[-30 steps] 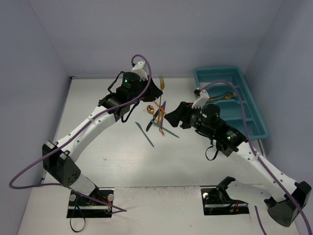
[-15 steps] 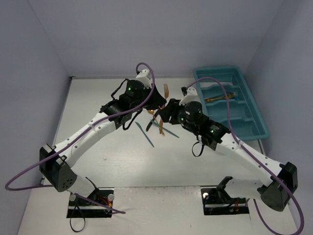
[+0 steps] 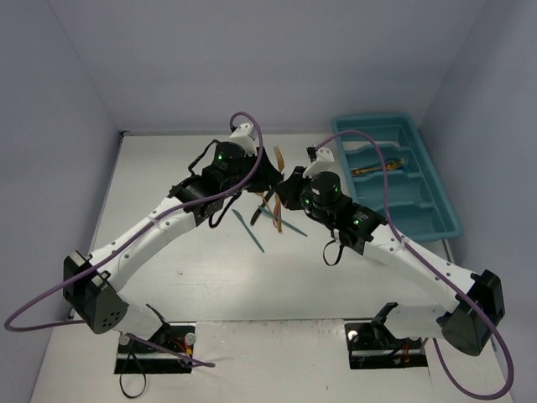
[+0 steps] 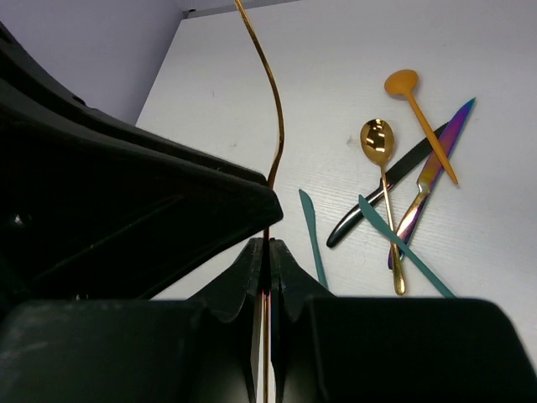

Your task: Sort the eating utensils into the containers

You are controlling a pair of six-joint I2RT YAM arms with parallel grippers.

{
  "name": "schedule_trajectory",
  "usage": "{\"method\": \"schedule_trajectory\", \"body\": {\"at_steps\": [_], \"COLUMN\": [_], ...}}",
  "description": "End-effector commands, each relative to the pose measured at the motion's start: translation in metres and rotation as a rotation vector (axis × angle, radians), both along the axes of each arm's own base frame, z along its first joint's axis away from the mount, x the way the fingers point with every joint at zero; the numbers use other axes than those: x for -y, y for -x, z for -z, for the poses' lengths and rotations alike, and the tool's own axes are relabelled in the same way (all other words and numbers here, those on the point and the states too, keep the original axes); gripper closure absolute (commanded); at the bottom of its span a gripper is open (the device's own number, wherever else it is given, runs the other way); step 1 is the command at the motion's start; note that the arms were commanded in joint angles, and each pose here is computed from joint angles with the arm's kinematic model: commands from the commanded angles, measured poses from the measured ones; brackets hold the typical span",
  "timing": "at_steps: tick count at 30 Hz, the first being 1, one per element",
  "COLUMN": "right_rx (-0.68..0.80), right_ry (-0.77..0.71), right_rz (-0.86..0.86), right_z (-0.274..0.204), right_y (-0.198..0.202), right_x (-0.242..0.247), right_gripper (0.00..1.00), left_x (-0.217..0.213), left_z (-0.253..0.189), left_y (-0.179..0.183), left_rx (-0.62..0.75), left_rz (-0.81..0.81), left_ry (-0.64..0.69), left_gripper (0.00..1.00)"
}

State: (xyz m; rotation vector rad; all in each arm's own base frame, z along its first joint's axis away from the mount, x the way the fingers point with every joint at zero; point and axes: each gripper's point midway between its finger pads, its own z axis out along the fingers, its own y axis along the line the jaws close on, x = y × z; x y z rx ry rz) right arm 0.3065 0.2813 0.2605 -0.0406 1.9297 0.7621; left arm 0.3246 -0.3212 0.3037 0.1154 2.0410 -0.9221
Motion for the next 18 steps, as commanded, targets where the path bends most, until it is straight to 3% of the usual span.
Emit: {"method": "schedule_trajectory", "body": {"at_steps": [1, 3, 5, 11, 18], "right_rx": [0.095, 0.085, 0.072, 0.023, -0.025], "right_ry": [-0.100, -0.099, -0.111, -0.150, -0.208], "right_rz": [0.079, 0.104, 0.152, 0.350, 0.677], "right_z": [-0.041, -0.037, -0.034, -0.018, -0.001], "right_y": [-0.013, -0.017, -0.026, -0.062, -0.128], "right_x": [0.004, 0.009, 0.020, 0.079, 0.197], "right_gripper": [1.00, 1.00, 1.00, 1.00, 1.00], "left_x": [-0.020, -0.028, -0.036, -0.110, -0.219], "left_z": [-0.017, -0.013, -0.010, -0.002, 0.016], "left_y": [-0.001, -0.004, -0.005, -0.021, -0.027], "left_rx": [0.079, 0.089, 0.099, 0.093, 0.045], "left_rz": [-0.063, -0.089, -0.108, -0.244, -0.417], "left_ry": [-0.031, -0.068, -0.108, -0.273, -0.490], "left_gripper": [0.61, 0.45, 0.39, 0.36, 0.33]}}
